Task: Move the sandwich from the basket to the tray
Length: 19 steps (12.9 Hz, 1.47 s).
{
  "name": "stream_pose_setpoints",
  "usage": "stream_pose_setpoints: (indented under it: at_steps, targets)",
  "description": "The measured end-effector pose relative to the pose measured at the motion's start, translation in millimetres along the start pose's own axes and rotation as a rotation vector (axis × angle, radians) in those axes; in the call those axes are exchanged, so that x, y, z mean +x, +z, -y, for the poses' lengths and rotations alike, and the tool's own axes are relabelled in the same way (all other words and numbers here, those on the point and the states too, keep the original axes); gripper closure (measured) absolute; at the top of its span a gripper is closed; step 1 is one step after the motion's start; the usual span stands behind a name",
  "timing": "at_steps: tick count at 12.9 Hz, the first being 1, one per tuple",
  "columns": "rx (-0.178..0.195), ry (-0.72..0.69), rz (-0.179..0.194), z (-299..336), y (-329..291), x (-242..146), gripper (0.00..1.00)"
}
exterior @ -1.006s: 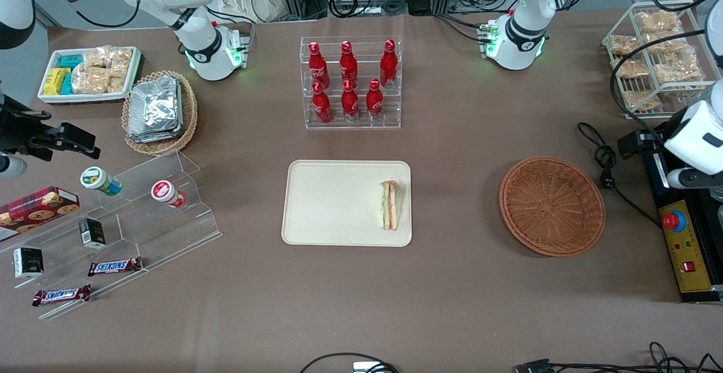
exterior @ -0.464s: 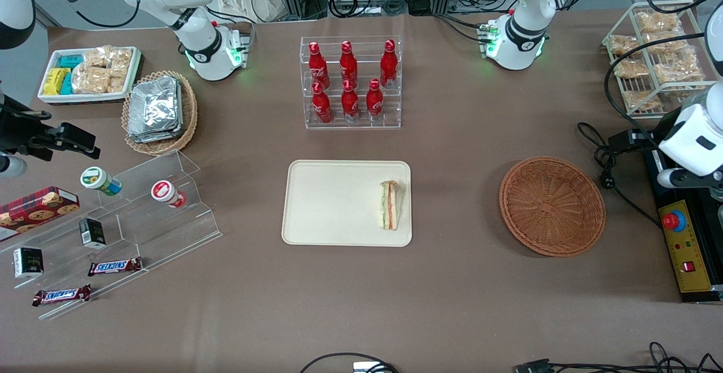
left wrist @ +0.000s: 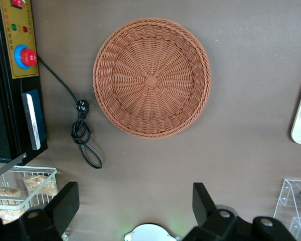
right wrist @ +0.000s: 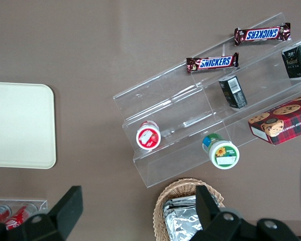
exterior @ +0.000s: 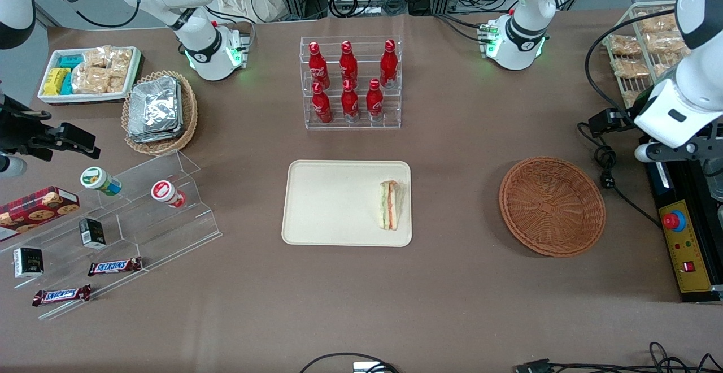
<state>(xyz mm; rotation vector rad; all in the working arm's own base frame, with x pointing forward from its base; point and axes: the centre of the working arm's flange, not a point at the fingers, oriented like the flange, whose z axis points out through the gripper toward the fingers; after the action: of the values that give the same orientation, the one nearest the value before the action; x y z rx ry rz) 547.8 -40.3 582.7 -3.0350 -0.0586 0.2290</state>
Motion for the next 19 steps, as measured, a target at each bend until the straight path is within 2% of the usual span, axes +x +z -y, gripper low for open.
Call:
stream_pose_setpoints:
  at_steps: [3,9,11,19]
  targets:
    - [-0.004,-0.006,-0.032,-1,-6,2,0.0]
    - [-0.006,0.0,-0.047,-3,-5,6,0.0]
    - [-0.007,0.047,-0.059,-2,-6,8,0.0]
    - [-0.008,0.077,-0.051,0,1,13,0.0]
